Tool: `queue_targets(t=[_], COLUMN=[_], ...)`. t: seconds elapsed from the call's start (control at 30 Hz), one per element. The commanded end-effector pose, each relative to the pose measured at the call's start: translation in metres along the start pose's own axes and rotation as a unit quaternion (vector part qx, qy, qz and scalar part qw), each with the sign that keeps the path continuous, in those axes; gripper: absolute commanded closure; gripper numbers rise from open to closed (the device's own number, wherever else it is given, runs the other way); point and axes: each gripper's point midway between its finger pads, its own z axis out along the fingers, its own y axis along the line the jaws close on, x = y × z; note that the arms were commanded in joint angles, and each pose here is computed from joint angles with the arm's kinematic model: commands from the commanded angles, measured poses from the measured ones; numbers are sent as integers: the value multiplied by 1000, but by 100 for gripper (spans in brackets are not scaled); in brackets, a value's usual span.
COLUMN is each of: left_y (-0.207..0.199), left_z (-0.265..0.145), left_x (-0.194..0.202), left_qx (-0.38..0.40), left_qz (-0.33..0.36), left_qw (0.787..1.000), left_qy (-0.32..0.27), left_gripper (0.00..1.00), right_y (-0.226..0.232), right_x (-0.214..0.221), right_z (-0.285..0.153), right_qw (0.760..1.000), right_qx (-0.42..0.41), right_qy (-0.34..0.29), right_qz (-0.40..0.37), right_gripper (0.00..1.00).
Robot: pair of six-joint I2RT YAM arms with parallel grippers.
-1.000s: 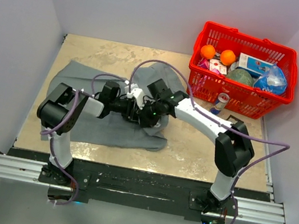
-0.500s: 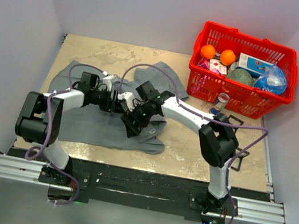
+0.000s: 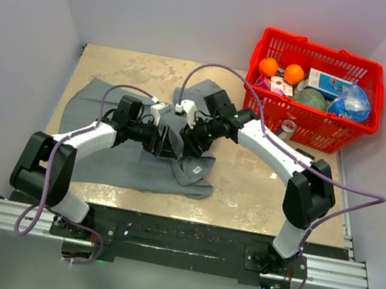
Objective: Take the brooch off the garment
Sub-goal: Remove the brooch from the clothes.
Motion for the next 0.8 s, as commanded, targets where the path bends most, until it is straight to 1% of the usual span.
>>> queue_targets(t=[0.0,0.03,0.1,0.13,0.23,0.3,0.33,0.37,0.4,0.43,0.53,0.57,0.63,0.7,0.73,0.77], left_y=[-3,-6,-8,-13,-11,5,9,17,20,25,37,38,38,39,41,44], left_z=[2,6,11,15,26,33,35,36,37,39,38,38,36,34,32,31], left_x=[-13,-7,-6,-1,6,11,15,17,17,19,25,26,28,36,40,49], left_qx=[-10,-9,-16,-14,-38,-73,-79,-97,-104,-111,-135,-137,-143,-145,-150,-156], left_qz=[-4,-12,-9,-6,-1,-24,-37,-49,-51,-52,-58,-59,-61,-66,-67,-73], left_qw=[1000,1000,1000,1000,999,996,995,992,992,991,986,985,984,982,981,979], left_qy=[-13,1,11,21,36,46,53,57,58,62,83,87,91,99,102,110], left_gripper=[5,1,1,0,1,3,5,10,12,16,22,24,27,30,35,37], right_y=[6,6,4,0,-8,-17,-18,-20,-20,-19,-11,-11,-17,-31,-34,-39], right_x=[36,39,49,54,56,55,54,56,53,52,51,52,65,76,78,80], right_z=[-2,0,7,12,19,24,26,30,32,35,48,52,65,73,73,72], right_qw=[999,999,999,999,998,997,997,997,998,998,999,999,997,993,991,990], right_qx=[9,12,15,22,39,52,55,54,51,44,17,21,37,72,82,95], right_qy=[34,35,42,48,47,50,48,49,45,42,31,32,55,75,81,84], right_qz=[-33,-31,-20,-13,-5,0,3,11,14,17,26,28,37,58,63,63], right_gripper=[54,56,60,61,62,61,60,59,56,55,52,51,51,53,53,53])
